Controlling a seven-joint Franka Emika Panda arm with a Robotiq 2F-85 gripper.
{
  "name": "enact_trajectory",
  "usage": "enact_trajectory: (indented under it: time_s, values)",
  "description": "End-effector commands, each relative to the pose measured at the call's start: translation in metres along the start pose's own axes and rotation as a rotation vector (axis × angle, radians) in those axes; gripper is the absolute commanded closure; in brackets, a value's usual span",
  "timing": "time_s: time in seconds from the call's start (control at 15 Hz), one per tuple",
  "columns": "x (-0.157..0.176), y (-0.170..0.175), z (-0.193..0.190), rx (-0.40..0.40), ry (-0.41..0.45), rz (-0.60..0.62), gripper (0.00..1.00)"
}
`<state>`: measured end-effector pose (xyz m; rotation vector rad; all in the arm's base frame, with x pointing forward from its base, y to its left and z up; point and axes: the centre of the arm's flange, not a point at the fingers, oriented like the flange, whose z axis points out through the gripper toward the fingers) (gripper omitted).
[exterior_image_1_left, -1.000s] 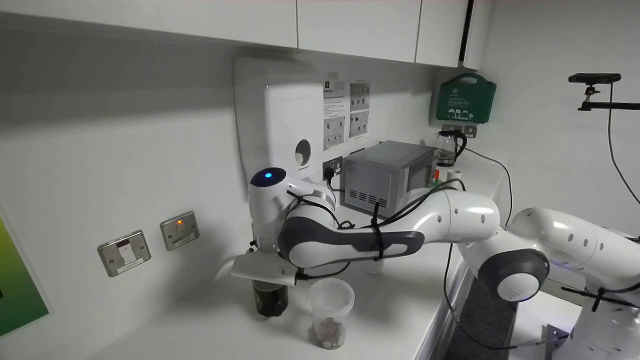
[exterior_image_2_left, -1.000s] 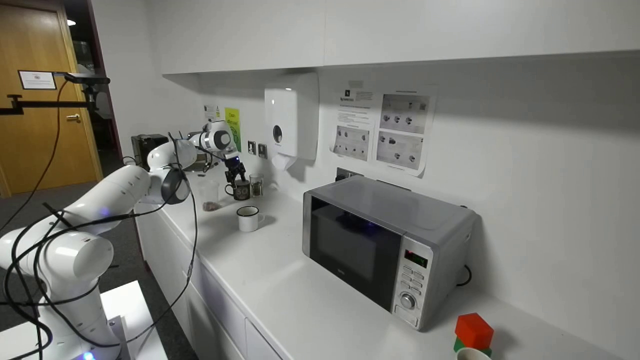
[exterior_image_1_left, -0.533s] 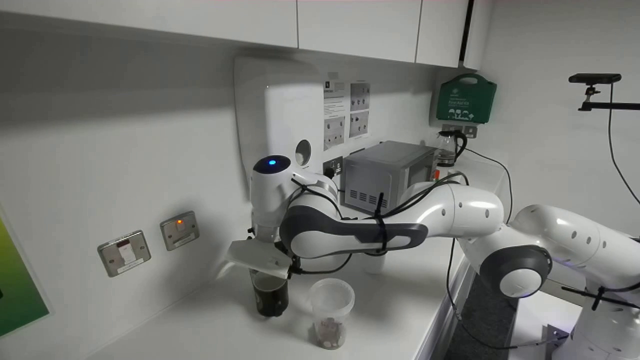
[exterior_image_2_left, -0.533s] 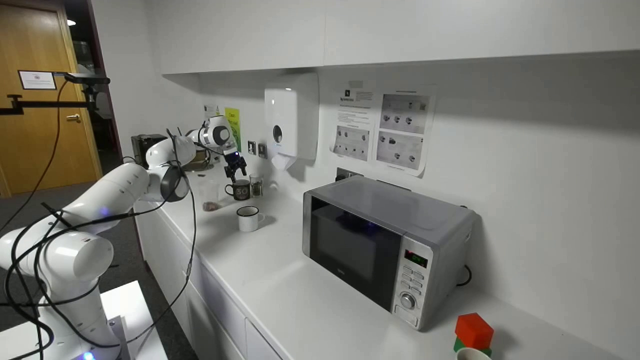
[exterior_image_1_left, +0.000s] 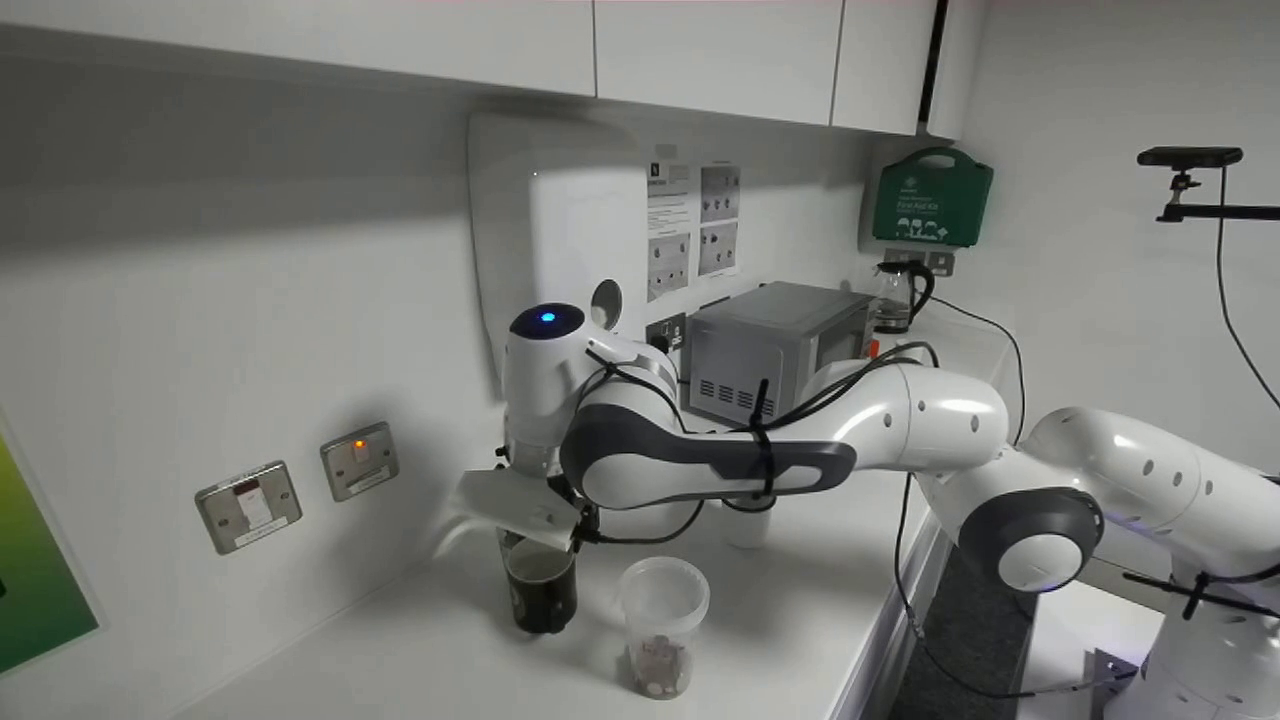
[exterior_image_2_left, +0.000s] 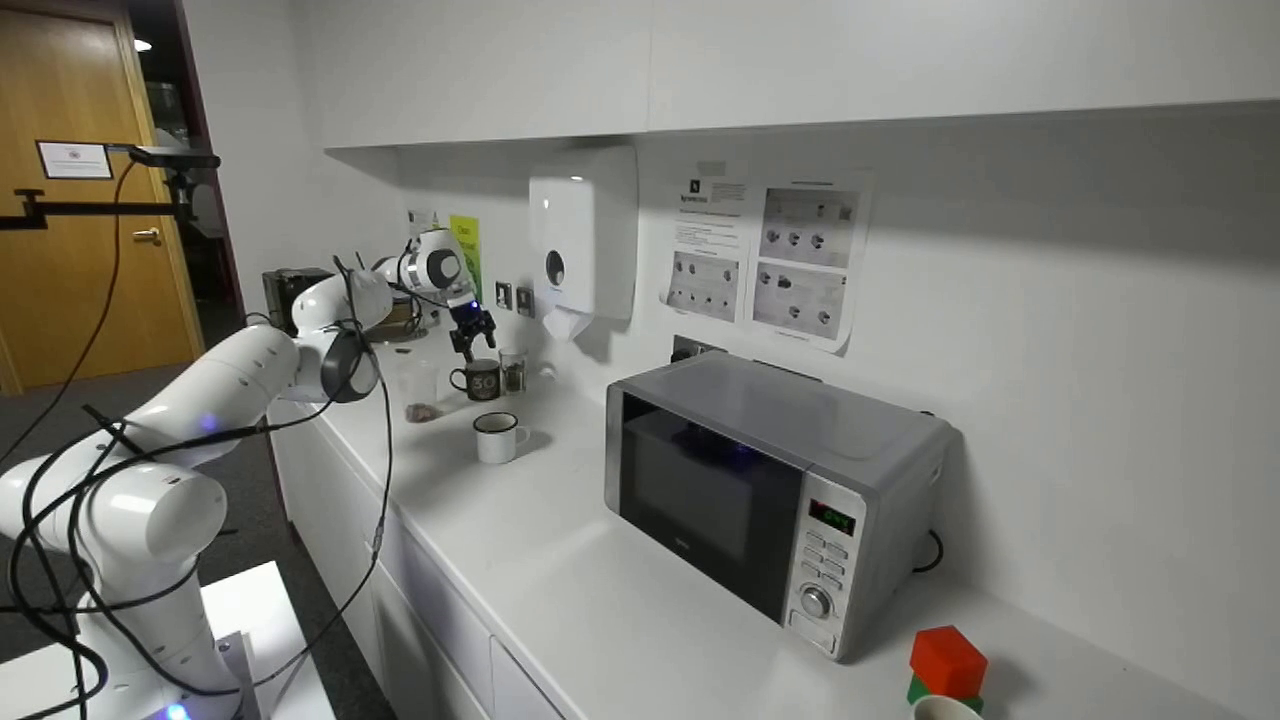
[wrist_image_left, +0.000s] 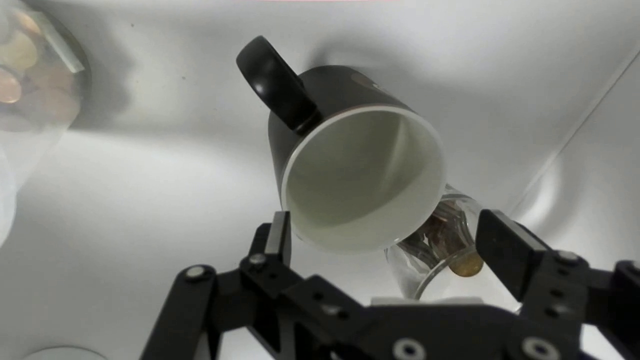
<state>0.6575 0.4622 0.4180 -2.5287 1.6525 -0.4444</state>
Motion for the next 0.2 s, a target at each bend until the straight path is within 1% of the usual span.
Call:
enact_trajectory:
  time_s: [0.0,0.13]
  values:
    - [0.0002,0.0000,0.0000,0.000,0.000,0.000,0.00]
    - [0.0002,0.0000,0.0000,0.000,0.000,0.000,0.00]
